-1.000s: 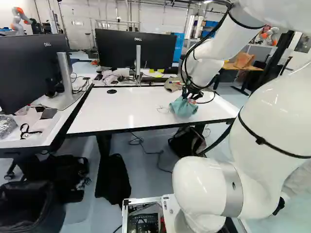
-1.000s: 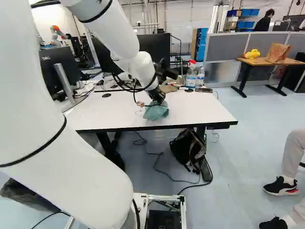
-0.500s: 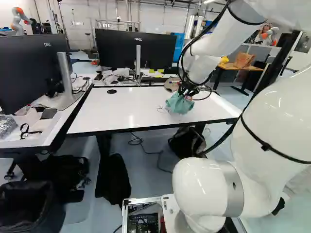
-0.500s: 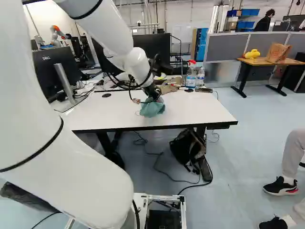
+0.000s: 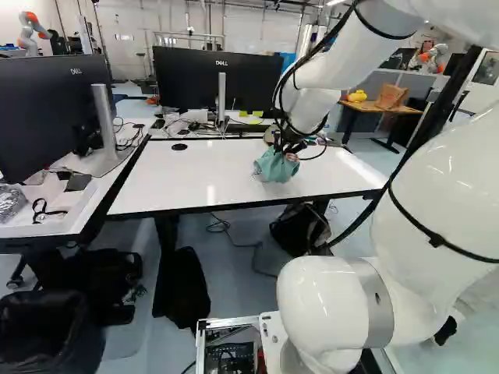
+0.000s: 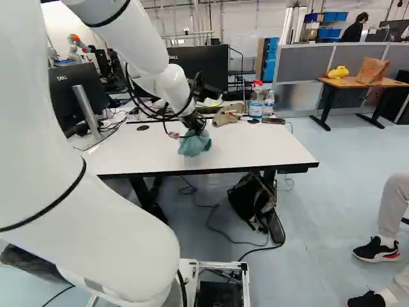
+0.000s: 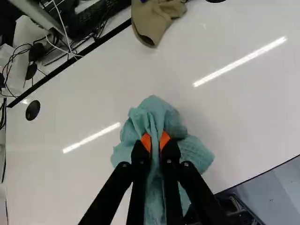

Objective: Clean the table with the green towel

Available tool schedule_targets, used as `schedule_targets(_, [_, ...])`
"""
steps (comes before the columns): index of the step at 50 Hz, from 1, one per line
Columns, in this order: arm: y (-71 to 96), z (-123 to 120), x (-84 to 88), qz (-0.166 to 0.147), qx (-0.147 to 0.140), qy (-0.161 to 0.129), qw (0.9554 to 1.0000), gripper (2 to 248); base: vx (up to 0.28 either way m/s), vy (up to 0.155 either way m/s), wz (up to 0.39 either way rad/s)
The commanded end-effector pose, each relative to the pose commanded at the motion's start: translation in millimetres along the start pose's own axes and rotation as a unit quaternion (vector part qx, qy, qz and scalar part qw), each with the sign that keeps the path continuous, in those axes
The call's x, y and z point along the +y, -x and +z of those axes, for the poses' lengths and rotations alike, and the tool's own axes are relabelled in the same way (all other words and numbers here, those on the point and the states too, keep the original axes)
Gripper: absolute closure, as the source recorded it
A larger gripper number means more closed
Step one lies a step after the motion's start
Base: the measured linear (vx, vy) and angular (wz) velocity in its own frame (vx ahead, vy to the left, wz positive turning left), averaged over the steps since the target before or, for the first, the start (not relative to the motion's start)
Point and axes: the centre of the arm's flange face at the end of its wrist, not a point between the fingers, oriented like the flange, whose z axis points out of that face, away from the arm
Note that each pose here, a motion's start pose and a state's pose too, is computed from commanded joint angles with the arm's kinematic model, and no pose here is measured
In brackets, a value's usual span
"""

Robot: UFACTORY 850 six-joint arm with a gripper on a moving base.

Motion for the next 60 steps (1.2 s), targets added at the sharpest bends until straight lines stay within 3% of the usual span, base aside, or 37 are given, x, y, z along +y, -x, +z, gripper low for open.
schedule_targets(28, [19.8,8,-39.9,-0.041,-0.021,-0.026,0.9986,209,0.000,0.000,0.000])
schedule_targets(60, [32.1,47,-38.7,-0.043,-0.063,-0.012,0.9970,209,0.000,0.000,0.000])
